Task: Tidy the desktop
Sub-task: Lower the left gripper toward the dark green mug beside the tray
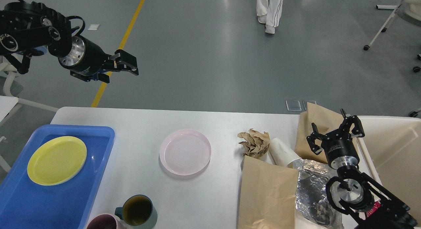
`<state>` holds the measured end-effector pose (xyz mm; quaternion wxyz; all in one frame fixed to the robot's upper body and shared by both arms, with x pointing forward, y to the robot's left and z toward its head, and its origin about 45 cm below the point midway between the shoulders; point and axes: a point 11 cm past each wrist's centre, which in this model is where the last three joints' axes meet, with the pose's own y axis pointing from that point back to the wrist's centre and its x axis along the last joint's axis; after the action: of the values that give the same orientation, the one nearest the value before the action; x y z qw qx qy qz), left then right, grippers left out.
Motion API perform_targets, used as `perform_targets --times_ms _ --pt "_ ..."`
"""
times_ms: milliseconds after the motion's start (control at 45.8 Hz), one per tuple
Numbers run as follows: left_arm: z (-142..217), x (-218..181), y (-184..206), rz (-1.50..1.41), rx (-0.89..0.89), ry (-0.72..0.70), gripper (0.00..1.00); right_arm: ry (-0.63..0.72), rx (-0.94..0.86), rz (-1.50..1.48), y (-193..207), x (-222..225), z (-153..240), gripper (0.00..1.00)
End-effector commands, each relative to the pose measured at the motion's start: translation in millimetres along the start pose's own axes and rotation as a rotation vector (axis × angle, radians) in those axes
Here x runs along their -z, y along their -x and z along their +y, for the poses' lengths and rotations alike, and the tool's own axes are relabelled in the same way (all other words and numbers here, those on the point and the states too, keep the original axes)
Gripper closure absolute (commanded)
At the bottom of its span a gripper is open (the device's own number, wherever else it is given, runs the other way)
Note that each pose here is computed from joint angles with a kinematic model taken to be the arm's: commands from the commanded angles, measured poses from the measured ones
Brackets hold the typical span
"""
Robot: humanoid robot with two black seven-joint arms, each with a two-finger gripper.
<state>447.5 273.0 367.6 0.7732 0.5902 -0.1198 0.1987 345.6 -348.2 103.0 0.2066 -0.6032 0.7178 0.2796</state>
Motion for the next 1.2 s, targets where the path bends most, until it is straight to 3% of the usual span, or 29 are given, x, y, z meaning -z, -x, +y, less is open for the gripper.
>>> perform_targets --times_ms 0,219,503,940,1180 --pt "24.8 -47.2 19.7 -0.117 0.082 -0.028 0.04 -0.001 0.000 0.000 -0.1 0.2 -0.1 0.00" --pt "75.1 -90.6 62.3 -0.120 0.153 -0.068 0.04 -0.001 0.000 0.000 -0.1 0.2 -0.1 0.00" --pt "116.5 -122.4 130.2 -0.082 0.408 -0.072 0.04 -0.001 0.000 0.000 -0.1 0.2 -0.1 0.00" --pt "129.3 -95.9 118.7 -0.006 0.340 -0.209 0.04 -0.001 0.000 0.000 -0.1 0.2 -0.1 0.00" --pt "121.3 -81.9 111.1 0.041 0.359 -0.180 0.04 -0.001 0.000 0.000 -0.1 0.2 -0.1 0.00"
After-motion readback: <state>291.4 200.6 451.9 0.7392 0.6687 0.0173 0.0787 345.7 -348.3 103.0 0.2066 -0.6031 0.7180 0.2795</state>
